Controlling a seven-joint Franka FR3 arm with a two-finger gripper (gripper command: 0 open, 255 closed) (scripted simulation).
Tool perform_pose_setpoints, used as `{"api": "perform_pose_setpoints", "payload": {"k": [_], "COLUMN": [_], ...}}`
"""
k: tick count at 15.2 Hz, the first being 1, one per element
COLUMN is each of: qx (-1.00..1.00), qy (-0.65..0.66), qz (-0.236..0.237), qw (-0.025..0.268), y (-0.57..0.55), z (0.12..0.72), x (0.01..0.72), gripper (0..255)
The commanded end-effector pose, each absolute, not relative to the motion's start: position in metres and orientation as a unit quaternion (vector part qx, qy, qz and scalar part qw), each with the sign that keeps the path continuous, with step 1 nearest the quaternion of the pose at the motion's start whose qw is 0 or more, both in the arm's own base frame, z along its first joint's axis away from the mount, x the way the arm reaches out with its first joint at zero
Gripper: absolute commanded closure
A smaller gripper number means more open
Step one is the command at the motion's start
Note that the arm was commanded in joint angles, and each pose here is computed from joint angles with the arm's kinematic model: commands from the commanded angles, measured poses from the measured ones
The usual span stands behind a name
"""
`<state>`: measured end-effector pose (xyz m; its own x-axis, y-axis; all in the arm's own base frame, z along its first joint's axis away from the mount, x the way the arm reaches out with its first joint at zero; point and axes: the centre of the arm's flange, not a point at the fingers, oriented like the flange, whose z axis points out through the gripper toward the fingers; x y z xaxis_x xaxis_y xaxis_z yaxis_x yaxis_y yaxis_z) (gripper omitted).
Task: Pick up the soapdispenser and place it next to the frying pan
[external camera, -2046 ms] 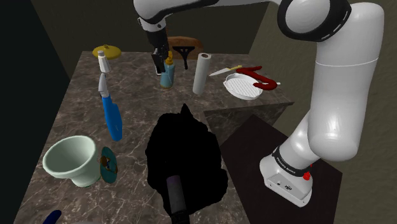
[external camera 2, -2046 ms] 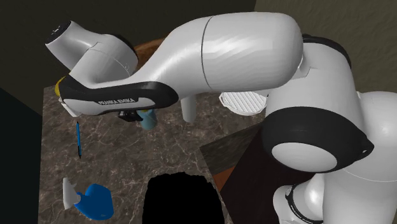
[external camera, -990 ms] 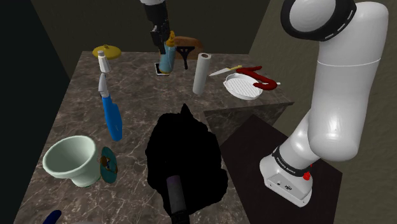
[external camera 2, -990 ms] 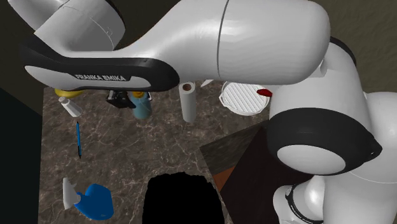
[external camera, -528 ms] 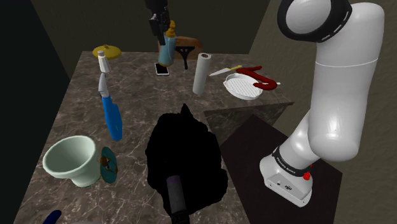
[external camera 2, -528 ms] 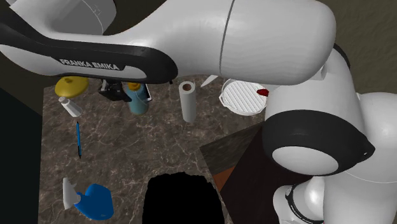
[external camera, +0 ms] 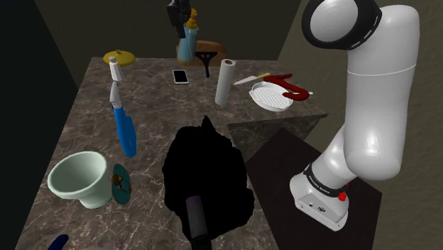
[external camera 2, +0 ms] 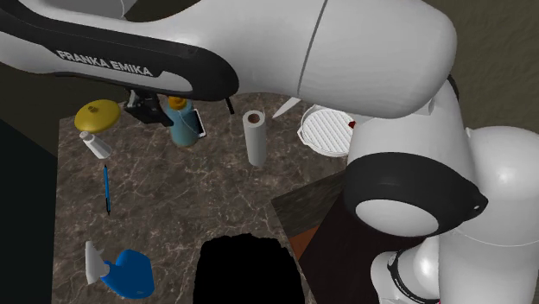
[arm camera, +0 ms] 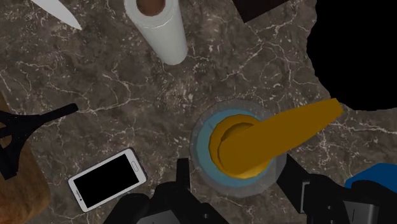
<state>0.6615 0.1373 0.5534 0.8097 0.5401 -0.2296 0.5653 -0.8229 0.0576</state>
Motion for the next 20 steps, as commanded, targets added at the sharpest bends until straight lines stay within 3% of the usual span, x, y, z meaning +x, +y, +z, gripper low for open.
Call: {"api": "perform_pose_setpoints", "payload": {"k": [1, 7, 20], "qx": [0.949, 0.949, 0.949], "qy": [0.291, 0.291, 0.291], "qz": [-0.102, -0.102, -0.102], "qw": [0.062, 0.062, 0.062], "y": [0.138, 0.138, 0.019], "z": [0.565, 0.592, 0.593], "x": [0.662, 0.662, 0.538], "gripper": [255, 255, 255]}}
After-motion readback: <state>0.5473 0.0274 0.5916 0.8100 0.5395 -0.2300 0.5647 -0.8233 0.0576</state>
